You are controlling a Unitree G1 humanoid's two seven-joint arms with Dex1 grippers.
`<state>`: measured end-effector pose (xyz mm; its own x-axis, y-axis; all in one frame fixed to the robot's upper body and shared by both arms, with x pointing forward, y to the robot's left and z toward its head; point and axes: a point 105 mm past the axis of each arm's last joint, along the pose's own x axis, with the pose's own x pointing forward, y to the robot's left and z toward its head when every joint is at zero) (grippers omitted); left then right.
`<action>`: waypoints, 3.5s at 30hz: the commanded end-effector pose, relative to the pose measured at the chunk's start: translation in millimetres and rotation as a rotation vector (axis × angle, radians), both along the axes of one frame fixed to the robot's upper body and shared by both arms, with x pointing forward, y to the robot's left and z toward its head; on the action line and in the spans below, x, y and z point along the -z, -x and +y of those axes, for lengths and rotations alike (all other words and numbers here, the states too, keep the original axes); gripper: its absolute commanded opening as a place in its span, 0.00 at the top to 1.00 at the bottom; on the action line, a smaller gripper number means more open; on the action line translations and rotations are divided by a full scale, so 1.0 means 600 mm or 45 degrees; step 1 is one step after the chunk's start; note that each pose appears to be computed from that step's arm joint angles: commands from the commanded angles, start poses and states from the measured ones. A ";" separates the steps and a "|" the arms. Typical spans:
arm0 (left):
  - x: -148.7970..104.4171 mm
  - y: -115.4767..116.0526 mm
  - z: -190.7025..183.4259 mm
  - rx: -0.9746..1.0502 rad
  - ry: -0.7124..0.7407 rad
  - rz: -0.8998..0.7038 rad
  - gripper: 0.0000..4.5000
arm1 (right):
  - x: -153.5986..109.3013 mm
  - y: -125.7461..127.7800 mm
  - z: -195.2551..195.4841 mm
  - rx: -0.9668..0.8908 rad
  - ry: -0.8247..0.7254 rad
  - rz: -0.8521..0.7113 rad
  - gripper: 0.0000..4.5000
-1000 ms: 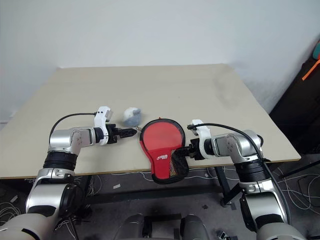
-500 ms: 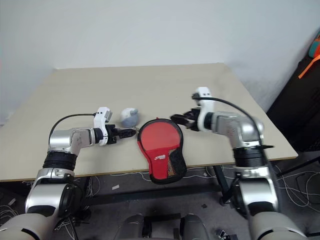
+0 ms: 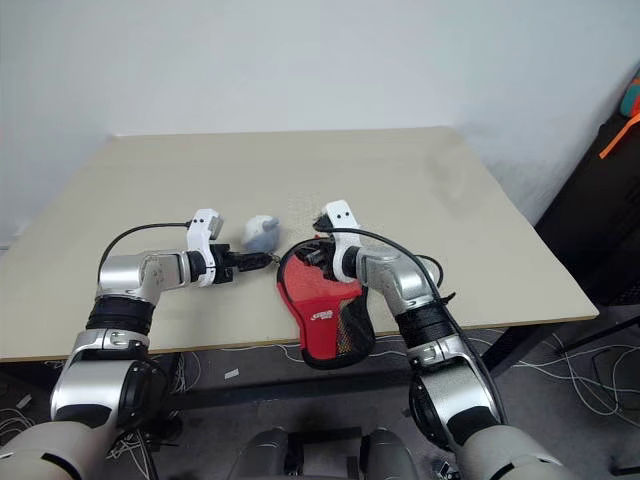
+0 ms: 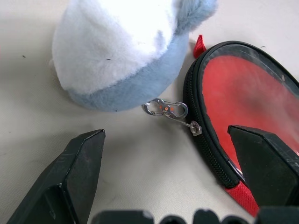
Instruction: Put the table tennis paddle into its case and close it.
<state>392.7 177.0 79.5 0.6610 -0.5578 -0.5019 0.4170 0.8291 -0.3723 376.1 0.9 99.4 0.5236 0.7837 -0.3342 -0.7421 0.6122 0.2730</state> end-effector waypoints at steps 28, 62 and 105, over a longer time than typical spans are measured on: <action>-0.080 -0.047 0.012 -0.132 0.043 -0.236 0.00 | 0.097 -0.011 0.013 0.085 0.241 -0.032 0.99; 0.000 -0.094 -0.023 -0.298 -0.266 -0.110 0.00 | 0.097 -0.034 -0.040 0.294 0.200 0.077 0.99; -0.090 -0.131 -0.060 -0.304 -0.219 -0.317 0.94 | 0.163 0.031 -0.028 0.107 0.388 0.199 1.00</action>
<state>457.9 147.5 96.2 0.8278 -0.2891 -0.4807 0.2367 0.9570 -0.1679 384.6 -13.4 50.7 0.6269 0.6241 -0.4664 -0.6644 0.7409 0.0983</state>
